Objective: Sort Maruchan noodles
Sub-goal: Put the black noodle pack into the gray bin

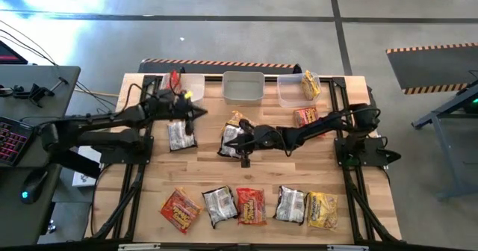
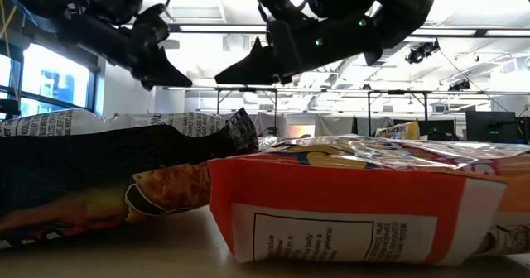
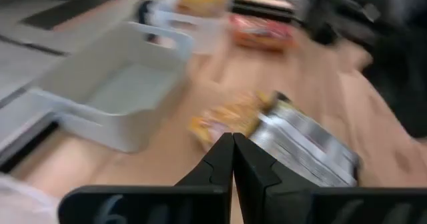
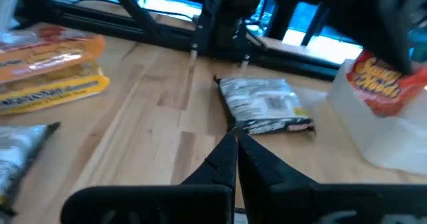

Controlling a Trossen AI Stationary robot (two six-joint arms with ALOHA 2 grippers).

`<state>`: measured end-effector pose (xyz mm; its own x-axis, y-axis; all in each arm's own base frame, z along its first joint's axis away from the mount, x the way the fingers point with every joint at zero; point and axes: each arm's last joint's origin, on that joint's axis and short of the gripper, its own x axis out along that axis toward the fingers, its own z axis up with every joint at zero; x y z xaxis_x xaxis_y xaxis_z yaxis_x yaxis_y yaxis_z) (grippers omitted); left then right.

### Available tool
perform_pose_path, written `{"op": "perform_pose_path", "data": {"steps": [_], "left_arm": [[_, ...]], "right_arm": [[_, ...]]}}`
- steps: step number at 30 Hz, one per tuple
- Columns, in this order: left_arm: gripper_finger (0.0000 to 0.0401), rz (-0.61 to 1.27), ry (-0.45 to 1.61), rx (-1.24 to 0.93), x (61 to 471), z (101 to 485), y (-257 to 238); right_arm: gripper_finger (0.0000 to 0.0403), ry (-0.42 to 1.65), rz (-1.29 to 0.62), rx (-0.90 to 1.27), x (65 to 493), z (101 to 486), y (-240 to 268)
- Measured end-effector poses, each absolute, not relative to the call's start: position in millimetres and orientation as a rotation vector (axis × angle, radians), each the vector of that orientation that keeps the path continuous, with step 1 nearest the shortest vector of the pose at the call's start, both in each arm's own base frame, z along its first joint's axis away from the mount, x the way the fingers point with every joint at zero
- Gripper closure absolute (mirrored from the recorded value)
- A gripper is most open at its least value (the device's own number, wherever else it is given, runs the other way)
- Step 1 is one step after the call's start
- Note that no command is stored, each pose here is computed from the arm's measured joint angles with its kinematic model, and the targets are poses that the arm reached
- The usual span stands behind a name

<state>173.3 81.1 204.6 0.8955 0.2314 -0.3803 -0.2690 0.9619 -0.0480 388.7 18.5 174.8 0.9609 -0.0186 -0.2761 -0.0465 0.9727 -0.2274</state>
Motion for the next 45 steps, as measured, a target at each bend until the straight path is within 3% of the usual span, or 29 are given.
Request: {"op": "perform_pose_path", "data": {"steps": [5, 10, 15, 23, 31, 39, 45], "left_arm": [[0.0385, 0.133, 0.446, -0.093, 182.9, 188.3, 58.6], [0.036, 0.025, 0.45, -0.068, 192.5, 176.4, 39.2], [0.033, -0.05, 0.538, -0.05, 201.2, 159.9, 26.2], [0.0294, -0.163, 0.617, -0.005, 219.9, 128.5, 5.3], [0.0279, -0.081, 0.684, 0.174, 235.3, 106.6, -6.9], [0.0285, -0.017, 0.738, 0.305, 252.4, 91.8, -16.4], [0.0354, -0.021, 0.742, 0.33, 257.5, 92.1, -18.2]], "right_arm": [[0.0403, 0.275, -0.029, -0.248, 379.0, 163.6, 3.4], [0.0403, 0.099, -0.044, -0.149, 342.9, 146.5, -16.6], [0.0403, 0.049, -0.097, -0.084, 312.5, 132.0, -31.2], [0.0403, 0.046, -0.123, -0.075, 305.7, 129.8, -46.2], [0.0403, 0.096, -0.082, -0.107, 306.8, 125.2, -38.8], [0.0403, 0.112, -0.081, -0.085, 306.9, 123.6, -36.7], [0.0399, 0.203, -0.066, -0.006, 305.5, 114.5, -35.8]]}}
